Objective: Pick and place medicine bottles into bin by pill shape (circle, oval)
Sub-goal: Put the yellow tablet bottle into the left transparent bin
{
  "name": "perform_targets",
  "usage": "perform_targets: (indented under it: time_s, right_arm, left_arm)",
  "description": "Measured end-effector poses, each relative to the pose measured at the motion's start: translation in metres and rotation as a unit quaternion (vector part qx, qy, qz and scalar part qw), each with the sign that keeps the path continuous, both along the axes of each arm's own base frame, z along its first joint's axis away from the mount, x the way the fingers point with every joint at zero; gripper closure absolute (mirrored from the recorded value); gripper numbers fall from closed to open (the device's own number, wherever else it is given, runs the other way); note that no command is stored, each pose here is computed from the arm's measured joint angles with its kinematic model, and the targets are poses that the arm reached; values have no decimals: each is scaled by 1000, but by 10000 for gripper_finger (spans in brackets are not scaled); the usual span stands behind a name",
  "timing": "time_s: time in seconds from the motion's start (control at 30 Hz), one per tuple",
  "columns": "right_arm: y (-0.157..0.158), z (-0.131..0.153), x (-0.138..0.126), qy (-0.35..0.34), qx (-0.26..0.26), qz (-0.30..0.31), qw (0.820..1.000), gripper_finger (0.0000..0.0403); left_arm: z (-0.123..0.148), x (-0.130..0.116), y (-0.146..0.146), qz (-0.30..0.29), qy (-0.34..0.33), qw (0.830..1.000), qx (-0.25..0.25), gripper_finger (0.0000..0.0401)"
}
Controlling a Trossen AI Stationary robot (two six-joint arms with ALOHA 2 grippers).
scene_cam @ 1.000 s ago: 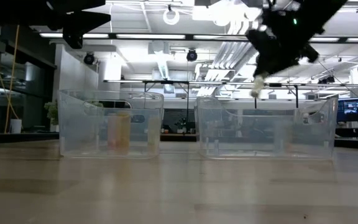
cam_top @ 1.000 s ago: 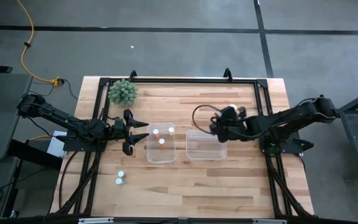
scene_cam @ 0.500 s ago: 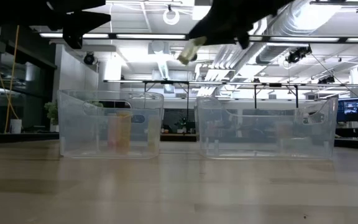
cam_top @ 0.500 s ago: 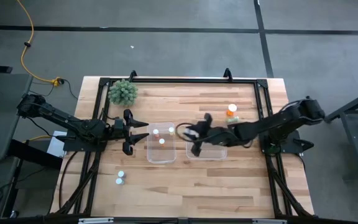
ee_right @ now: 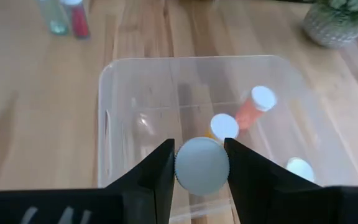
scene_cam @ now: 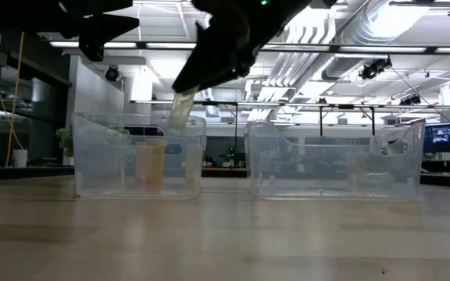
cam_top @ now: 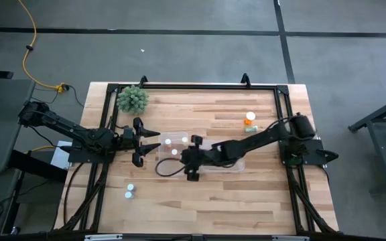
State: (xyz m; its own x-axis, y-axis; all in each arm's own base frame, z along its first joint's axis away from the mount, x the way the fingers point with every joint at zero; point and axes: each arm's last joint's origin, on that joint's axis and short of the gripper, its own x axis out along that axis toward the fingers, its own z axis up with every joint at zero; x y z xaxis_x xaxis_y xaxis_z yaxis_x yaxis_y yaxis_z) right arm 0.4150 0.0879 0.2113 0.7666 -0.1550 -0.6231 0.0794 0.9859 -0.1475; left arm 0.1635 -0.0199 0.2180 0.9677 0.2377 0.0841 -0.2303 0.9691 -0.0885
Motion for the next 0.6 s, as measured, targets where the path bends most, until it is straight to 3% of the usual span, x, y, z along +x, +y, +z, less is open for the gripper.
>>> perform_targets:
  time_s: [0.3, 0.6]
  right_arm:
    - [-11, -24, 15, 64, -20, -13, 998, 286]
    - [-18, -29, 13, 78, -10, -31, 996, 286]
  left_arm:
    - [0, 0, 0, 0, 0, 1000, 0, 206]
    - [0, 0, 0, 0, 0, 1000, 0, 206]
